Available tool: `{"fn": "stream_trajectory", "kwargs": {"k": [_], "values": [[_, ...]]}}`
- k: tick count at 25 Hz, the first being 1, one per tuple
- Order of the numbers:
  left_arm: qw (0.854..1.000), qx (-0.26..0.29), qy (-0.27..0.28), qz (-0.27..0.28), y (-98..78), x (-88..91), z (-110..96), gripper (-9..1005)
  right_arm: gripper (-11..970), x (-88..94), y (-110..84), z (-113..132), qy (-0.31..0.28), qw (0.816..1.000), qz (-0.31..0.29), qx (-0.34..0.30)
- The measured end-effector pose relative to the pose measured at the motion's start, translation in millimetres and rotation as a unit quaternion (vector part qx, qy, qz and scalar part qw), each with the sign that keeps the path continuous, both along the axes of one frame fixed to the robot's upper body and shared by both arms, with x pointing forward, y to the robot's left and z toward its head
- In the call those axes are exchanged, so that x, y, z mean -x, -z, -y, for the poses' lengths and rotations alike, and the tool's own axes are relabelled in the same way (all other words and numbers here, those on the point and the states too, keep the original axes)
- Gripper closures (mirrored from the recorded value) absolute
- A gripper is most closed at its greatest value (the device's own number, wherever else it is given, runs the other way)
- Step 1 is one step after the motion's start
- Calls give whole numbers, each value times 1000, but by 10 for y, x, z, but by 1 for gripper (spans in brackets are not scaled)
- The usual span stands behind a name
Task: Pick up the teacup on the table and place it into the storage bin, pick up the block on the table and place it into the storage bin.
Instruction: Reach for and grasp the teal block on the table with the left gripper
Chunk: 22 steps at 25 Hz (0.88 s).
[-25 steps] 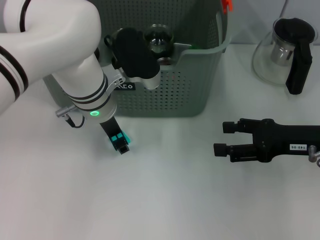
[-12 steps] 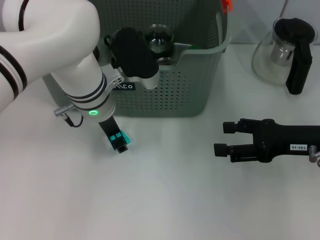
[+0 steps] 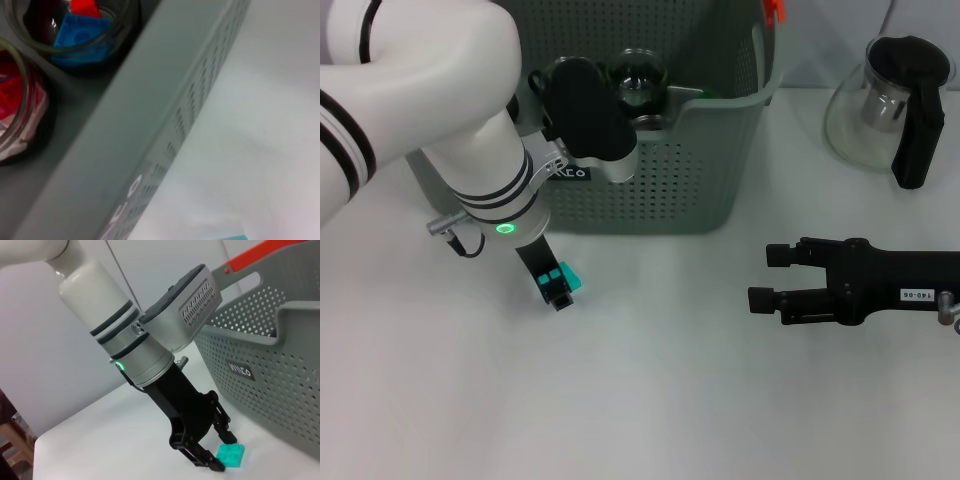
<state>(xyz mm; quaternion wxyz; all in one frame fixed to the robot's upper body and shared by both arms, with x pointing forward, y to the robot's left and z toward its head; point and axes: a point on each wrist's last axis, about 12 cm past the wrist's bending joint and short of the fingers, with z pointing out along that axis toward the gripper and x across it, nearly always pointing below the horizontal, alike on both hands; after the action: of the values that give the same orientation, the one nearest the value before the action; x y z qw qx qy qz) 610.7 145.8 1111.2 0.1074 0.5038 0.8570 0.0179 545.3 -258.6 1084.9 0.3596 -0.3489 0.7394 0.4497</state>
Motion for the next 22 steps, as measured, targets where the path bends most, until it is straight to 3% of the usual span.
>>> {"fn": "stream_trajectory", "kwargs": {"k": [13,22], "values": [[1000,-6,5,-3,15,10,28,497,13,1,-4,5,-1,1000,0,-1],[1000,-9,3,-8,-9,9,32,575,13,17,-6,30,2,1000,4,-5]]}}
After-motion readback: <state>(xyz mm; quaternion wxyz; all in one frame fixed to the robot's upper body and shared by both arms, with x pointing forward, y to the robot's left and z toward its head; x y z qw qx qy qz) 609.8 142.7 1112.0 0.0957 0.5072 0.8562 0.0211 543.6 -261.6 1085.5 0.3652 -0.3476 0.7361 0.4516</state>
